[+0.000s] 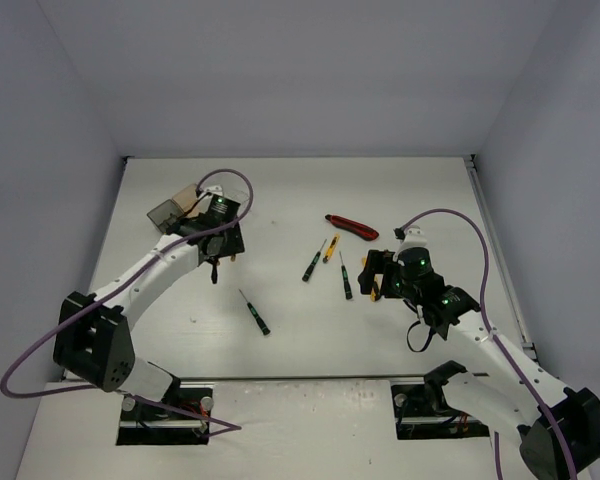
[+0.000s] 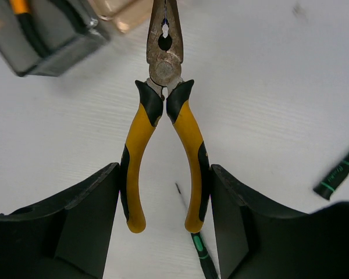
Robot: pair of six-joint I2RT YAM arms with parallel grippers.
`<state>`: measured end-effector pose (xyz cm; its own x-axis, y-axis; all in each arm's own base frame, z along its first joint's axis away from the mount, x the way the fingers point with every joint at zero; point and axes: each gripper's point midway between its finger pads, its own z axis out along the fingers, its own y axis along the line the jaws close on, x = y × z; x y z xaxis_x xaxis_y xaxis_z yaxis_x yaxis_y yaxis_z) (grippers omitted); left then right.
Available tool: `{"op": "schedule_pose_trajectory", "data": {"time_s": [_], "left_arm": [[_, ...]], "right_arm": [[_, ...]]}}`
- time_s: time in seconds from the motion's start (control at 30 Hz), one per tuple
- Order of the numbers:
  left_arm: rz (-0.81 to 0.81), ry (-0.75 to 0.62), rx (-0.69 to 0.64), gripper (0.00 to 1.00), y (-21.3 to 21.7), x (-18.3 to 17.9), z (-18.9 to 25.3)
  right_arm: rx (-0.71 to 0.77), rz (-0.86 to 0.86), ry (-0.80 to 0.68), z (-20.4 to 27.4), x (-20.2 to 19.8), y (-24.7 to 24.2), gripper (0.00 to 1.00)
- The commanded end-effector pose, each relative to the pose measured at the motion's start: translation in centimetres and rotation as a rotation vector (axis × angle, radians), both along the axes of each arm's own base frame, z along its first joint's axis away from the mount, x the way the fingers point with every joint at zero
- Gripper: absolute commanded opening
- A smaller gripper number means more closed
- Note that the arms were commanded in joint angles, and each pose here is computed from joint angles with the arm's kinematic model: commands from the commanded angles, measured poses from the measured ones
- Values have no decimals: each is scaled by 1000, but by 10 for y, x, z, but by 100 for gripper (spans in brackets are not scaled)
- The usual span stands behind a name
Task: Sort the tools into containers
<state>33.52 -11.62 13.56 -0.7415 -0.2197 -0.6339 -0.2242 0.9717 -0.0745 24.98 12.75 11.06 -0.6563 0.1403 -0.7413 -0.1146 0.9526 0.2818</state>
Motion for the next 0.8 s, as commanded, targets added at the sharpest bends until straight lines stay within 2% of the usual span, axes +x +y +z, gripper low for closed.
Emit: {"op": "schedule_pose_trajectory", "data": {"time_s": [0.0,0.27,0.57,0.77], "left_arm": [[188,-137,-3,0,51,25,50],[324,-66,13,0,102,54,41],[357,59,-32,0,106,75,1],[378,88,-47,2,110,79,-10]], "right_arm": [[20,7,-61,17,11,4,89],[22,5,-61,15,9,4,89],[26,3,-66,16,9,3,89],[24,4,-63,15,9,4,89]]}}
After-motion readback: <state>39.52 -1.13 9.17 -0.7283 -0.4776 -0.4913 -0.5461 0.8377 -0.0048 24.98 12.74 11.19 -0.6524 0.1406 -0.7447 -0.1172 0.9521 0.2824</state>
